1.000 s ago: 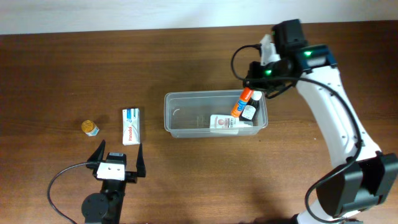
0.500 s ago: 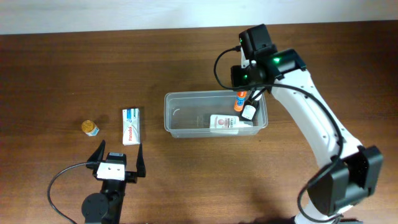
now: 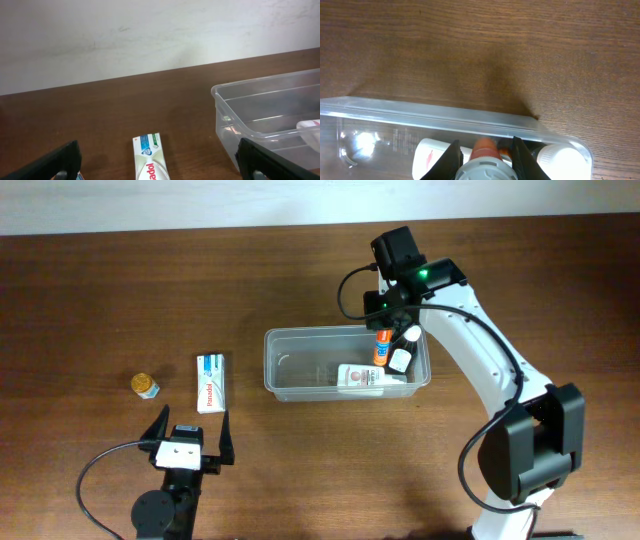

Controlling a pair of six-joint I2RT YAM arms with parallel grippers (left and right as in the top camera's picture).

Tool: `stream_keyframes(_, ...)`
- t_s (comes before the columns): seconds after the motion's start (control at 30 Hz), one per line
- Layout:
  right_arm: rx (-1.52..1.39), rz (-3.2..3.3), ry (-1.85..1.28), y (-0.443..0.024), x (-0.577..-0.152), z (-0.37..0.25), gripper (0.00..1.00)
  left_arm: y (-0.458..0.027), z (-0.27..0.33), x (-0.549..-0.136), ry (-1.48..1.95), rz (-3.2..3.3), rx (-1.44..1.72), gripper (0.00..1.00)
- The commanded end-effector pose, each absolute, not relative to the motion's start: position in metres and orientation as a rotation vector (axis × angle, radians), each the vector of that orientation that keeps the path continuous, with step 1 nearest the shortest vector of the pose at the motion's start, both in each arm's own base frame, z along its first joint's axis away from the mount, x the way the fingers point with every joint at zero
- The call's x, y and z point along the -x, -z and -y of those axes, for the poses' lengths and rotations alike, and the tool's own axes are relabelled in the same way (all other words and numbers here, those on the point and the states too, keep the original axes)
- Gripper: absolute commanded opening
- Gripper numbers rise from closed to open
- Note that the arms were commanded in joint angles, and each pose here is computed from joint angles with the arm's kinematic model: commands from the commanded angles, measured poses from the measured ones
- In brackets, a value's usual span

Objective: Pack container
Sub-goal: 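Lower the orange tube upright into the container and open the right gripper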

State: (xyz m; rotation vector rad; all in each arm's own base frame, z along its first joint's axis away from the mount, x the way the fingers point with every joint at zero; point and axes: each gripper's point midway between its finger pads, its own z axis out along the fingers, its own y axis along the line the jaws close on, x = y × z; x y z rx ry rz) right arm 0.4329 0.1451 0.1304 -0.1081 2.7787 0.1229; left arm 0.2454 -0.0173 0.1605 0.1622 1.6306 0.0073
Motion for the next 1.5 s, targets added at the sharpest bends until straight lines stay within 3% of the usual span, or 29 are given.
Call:
stream_keyframes(0.0,0.121,-2.802,-0.101,-0.118,-0.433,-0.146,0.21,-0.159,0.018,-0.245,-0.009,-1.631,-0.174,0.99)
stream_keyframes(0.2,0.127,-2.823,-0.121,-0.11,-0.432,-0.149,0.23,-0.159,0.018,-0.245,-0.009,-1.631,-0.174,0.99)
stream_keyframes(0.37,0.127,-2.833,-0.117,-0.11,-0.429,-0.148,0.39,-0.159,0.018,-0.245,-0.009,-1.631,-0.174,0.99)
stream_keyframes(0.47,0.127,-2.841,-0.113,-0.109,-0.428,-0.147,0.41,-0.159,0.018,-0.245,-0.009,-1.631,-0.174,0.99)
stream_keyframes(1.13,0.126,-2.858,-0.109,-0.137,-0.407,-0.14,0.42,-0.159,0.018,-0.245,-0.009,-1.631,-0.174,0.99)
stream_keyframes(1.47,0.147,-2.819,-0.259,-0.157,-0.413,-0.159,0.42,-0.159,0.018,-0.245,-0.009,-1.631,-0.174,0.99)
